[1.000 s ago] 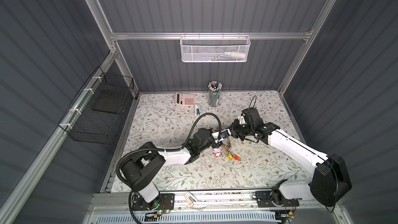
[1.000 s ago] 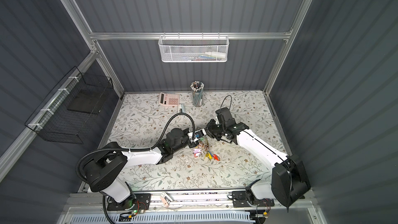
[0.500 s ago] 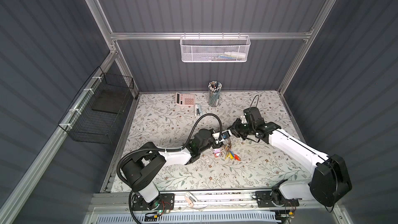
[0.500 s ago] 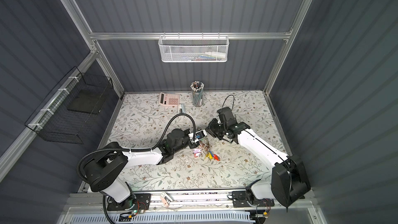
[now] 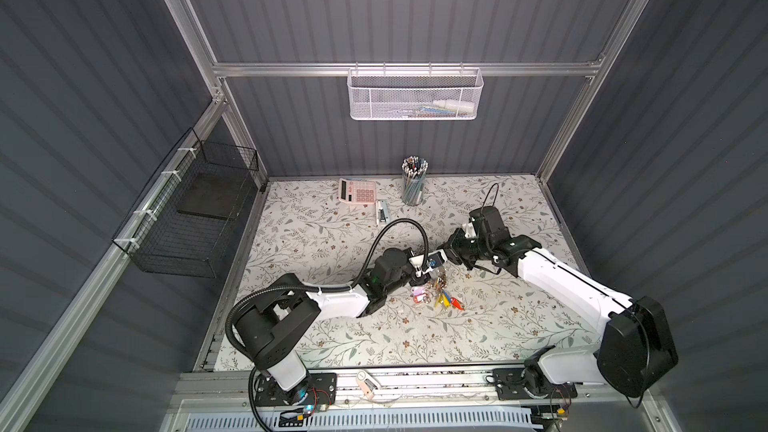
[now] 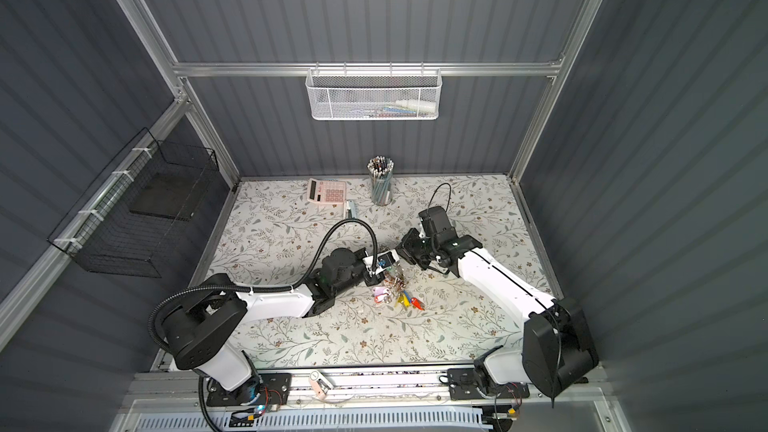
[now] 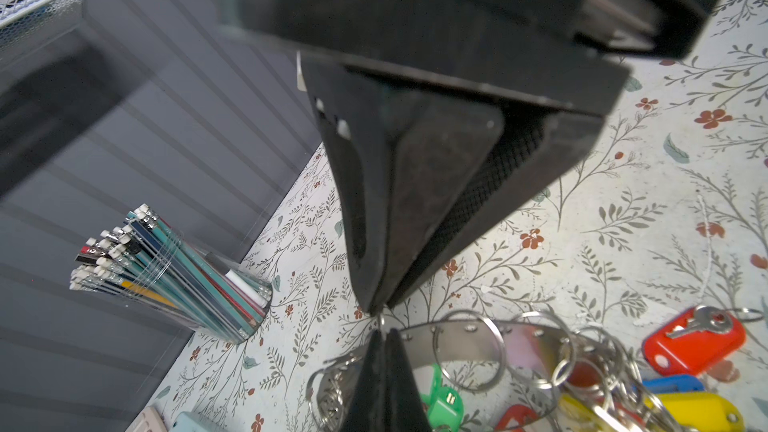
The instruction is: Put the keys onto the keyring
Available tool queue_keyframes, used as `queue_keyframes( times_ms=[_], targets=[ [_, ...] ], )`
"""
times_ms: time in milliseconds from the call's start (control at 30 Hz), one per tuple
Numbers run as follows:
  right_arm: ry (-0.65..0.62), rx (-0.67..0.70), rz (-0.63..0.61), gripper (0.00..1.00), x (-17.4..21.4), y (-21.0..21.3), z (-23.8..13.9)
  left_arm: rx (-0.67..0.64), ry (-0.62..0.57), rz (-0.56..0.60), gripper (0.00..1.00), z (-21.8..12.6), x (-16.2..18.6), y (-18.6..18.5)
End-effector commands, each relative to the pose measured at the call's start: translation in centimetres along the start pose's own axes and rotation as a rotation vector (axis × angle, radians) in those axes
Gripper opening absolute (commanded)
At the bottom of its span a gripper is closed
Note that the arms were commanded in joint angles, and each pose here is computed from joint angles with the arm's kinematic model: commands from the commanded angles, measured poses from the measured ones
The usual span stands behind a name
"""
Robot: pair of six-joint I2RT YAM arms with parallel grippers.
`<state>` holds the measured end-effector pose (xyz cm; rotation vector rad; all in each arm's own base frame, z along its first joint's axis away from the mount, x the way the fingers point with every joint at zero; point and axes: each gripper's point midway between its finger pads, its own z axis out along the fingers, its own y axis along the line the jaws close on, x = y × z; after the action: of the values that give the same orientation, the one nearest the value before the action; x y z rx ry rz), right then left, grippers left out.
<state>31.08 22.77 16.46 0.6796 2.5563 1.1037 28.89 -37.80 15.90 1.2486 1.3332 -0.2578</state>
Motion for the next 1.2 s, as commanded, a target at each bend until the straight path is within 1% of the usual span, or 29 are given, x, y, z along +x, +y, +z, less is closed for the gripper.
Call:
queue_keyframes(
  times_ms=[0, 267, 333, 633, 900, 1000, 1167],
  targets=[
    [0.019, -0.002, 0.006, 0.09, 0.2, -0.2, 0.5, 0.087, 0.137, 0.009, 0.0, 0.3, 4.0, -2.7],
    [0.034, -0.005, 0.017, 0.08, 0.4, -0.4, 1.0, 0.108, 0.151, 0.015, 0.0, 0.6, 4.0, -3.1],
    [0.039, -0.002, 0.021, 0.1, 0.5, -0.5, 1.1, 0.099, 0.15, 0.021, 0.0, 0.8, 3.9, -3.0],
    [0.047, -0.003, 0.032, 0.1, 0.5, -0.5, 1.4, 0.066, 0.16, 0.058, 0.0, 1.1, 3.8, -3.1],
    [0.055, -0.008, 0.036, 0.1, 0.6, -0.6, 1.7, 0.042, 0.152, 0.046, 0.0, 1.3, 3.6, -2.8],
    [0.054, -0.009, 0.031, 0.12, 0.6, -0.6, 1.7, 0.012, 0.145, 0.024, 0.0, 1.4, 3.5, -2.3],
    [0.014, -0.005, 0.012, 0.2, -0.7, -0.8, 0.4, -0.04, 0.095, -0.02, 0.0, 0.8, 2.8, -1.5]
  ],
)
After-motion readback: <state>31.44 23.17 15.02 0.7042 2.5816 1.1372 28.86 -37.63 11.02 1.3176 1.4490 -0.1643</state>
